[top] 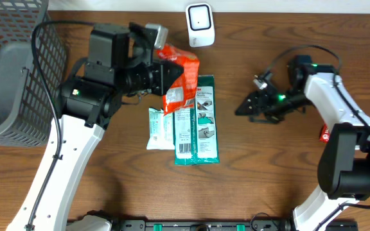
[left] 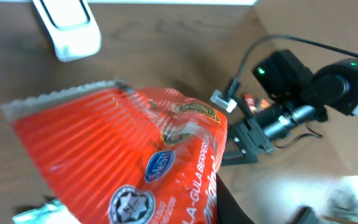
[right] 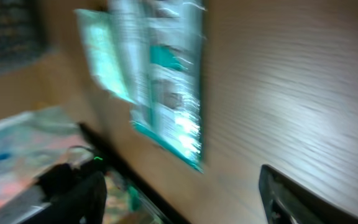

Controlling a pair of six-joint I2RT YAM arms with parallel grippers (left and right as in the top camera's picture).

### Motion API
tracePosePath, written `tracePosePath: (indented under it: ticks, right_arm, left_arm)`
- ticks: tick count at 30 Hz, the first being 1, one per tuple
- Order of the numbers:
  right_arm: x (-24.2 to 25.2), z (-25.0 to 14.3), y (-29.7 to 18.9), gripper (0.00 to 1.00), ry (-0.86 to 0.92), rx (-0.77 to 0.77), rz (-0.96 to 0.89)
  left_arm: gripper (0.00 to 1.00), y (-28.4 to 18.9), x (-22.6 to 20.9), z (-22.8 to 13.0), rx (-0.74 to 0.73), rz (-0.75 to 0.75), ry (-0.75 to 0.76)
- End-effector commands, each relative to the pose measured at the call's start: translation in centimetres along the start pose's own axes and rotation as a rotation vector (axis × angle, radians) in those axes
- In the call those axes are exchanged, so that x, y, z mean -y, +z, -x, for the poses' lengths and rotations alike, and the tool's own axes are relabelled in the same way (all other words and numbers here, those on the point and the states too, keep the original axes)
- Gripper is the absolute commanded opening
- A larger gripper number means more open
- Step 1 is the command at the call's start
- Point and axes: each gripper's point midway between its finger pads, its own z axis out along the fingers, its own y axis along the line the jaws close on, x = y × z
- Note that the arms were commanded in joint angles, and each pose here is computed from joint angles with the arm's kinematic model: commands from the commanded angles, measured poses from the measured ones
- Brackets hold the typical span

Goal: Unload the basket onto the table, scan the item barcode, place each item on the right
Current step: 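Open the right gripper and withdraw it right, left gripper keeping the bag, then raise the Hacks bag up to the white scanner with the left gripper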

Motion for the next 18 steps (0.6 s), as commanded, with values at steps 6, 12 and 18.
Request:
tracePosePath:
  ticks: [6,12,18]
  right_arm:
    - [8.3,-2.0,-3.6,0.99,0.17,-0.02,-0.472]
    - [9.2,-2.0,-4.1,0.99,0.184,-0.016,-0.531]
    - [9.2,-1.7,-4.1,0.99,0.179,-0.005,-0.531]
  left_arm:
    - [0.07,0.6,0.6,5.1,0.007,0.23,0.208]
    - [0.07,4.0,1.1,7.1,-0.004,0.289,0.417]
    - [0.07,7.3,-0.8,8.7,0.012,0.376,0.581]
